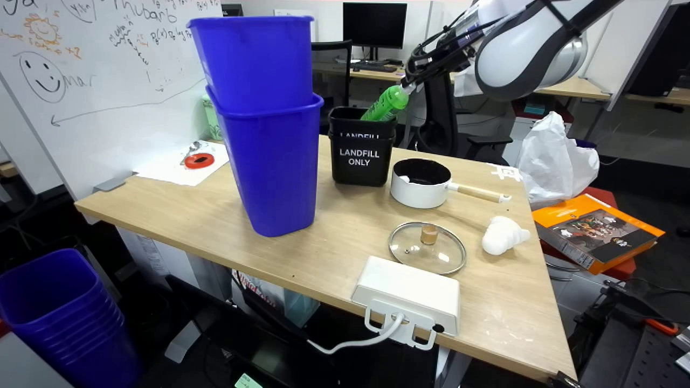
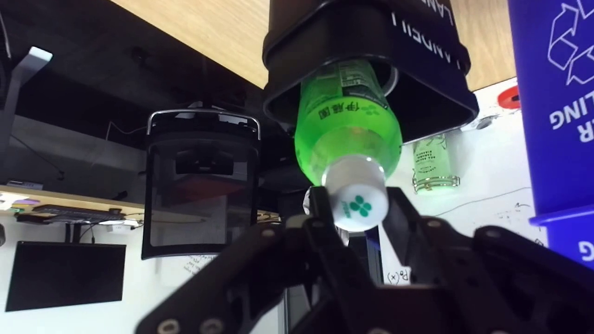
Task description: Take the green bottle out of the black bin and place it on the table
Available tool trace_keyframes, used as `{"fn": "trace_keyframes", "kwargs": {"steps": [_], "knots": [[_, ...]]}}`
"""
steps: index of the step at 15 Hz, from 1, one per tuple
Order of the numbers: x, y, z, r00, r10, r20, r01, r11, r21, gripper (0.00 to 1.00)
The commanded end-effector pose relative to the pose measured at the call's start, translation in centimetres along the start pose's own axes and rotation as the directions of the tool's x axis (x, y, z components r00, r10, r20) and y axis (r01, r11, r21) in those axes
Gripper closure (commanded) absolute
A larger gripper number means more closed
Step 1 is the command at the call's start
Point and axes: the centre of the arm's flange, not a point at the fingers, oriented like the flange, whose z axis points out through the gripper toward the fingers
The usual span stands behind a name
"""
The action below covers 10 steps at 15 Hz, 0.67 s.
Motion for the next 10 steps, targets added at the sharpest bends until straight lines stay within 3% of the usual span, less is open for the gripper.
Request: {"fn": "trace_keyframes", "kwargs": {"steps": [1, 6, 10], "knots": [[2.0, 0.1, -1.0, 0.998, 0.041, -0.042, -0.041, 0.999, 0.0, 0.92], [5.6, -1.1, -3.7, 0.999, 0.042, -0.033, -0.04, 0.998, 0.044, 0.92], [8.5, -3.2, -6.7, 0.999, 0.022, 0.037, -0.026, 0.994, 0.108, 0.92]]}}
